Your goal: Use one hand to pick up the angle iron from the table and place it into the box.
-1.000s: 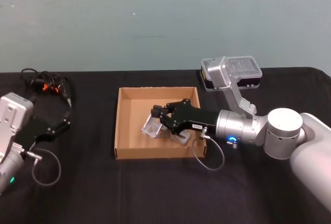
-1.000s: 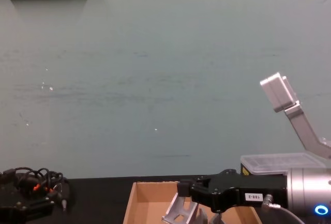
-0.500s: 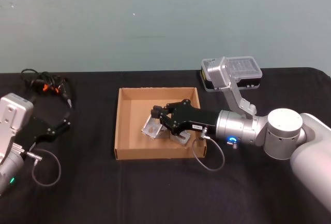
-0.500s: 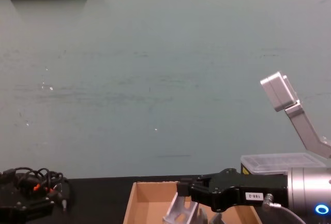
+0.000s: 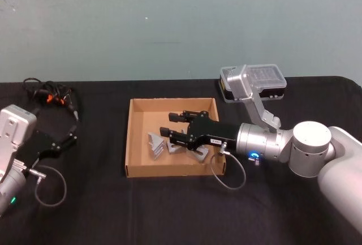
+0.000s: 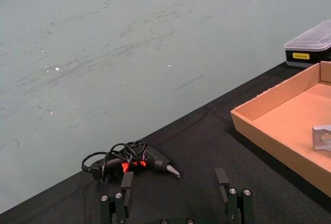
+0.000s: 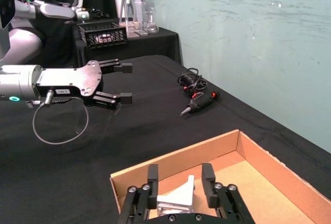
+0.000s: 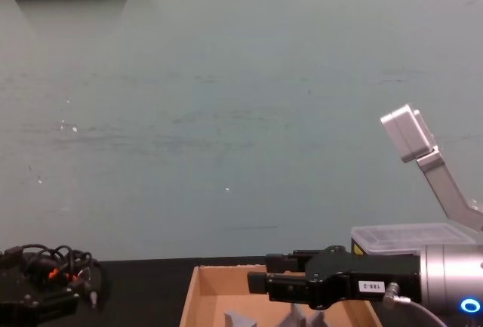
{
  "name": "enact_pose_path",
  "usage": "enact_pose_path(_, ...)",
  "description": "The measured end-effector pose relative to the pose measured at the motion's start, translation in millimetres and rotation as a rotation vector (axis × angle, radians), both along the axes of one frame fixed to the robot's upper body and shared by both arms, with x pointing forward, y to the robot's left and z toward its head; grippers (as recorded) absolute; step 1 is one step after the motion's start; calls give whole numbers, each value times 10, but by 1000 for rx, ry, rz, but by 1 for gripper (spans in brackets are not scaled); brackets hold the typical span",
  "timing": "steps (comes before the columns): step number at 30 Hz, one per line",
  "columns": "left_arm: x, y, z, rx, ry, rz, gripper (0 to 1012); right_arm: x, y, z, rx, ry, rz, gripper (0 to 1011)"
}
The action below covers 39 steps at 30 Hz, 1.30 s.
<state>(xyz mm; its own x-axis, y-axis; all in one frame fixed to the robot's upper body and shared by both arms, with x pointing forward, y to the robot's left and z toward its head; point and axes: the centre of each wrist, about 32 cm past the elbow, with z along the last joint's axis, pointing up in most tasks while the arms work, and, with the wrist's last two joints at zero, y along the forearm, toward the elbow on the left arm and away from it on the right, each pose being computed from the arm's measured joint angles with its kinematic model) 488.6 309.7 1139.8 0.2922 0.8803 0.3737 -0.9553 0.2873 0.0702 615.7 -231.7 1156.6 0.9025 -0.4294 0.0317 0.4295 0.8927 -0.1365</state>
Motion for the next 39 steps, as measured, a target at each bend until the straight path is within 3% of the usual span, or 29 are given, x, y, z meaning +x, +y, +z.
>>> enact_pose_path(8, 0, 0, 0, 0, 0, 0, 1000, -19, -7, 1, 3, -4, -2, 764)
enact_pose_path(17, 0, 0, 0, 0, 0, 0, 1000, -344, -136, -3, 49, -79, -99, 1003)
enact_pose_path(28, 0, 0, 0, 0, 0, 0, 1000, -797, -315, 2, 92, -75, -189, 1004)
enact_pose_path(39, 0, 0, 0, 0, 0, 0, 1000, -1112, -444, -95, 76, -17, -254, 1004)
